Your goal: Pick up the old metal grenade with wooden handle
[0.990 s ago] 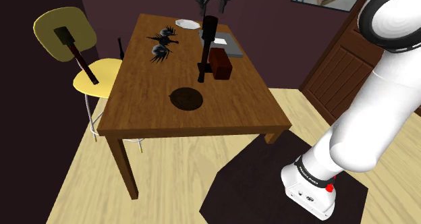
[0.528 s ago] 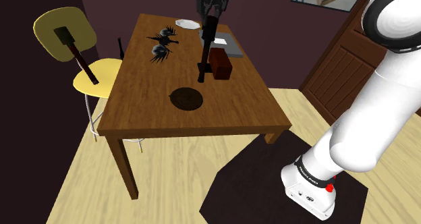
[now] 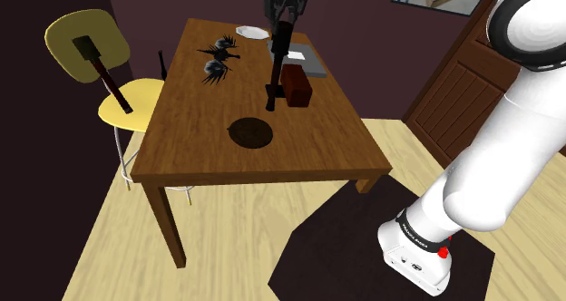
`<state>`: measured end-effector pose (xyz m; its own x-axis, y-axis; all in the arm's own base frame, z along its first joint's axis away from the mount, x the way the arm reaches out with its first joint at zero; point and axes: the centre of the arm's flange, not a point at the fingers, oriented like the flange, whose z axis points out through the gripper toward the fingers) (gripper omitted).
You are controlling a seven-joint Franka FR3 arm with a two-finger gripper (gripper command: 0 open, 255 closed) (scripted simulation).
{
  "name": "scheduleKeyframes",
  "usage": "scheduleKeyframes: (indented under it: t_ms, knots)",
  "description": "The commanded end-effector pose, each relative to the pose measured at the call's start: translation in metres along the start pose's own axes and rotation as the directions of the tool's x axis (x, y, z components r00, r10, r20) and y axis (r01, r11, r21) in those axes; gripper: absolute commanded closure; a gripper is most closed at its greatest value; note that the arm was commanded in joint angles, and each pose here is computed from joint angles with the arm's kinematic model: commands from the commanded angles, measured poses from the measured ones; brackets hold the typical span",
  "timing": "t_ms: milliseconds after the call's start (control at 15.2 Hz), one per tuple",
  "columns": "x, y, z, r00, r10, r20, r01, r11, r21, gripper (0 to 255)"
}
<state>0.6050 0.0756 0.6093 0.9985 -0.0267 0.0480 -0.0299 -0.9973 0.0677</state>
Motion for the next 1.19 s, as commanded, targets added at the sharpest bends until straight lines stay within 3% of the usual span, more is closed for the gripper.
scheduleKeyframes:
  t_ms: [0, 1122]
  knots:
    - [0.0, 0.001, 0.002, 1.0, 0.001, 0.002, -0.001, 1.0, -0.001, 255]
    - [0.004, 0.007, -0.078, 1.0, 0.001, 0.002, -0.001, 1.0, -0.001, 255]
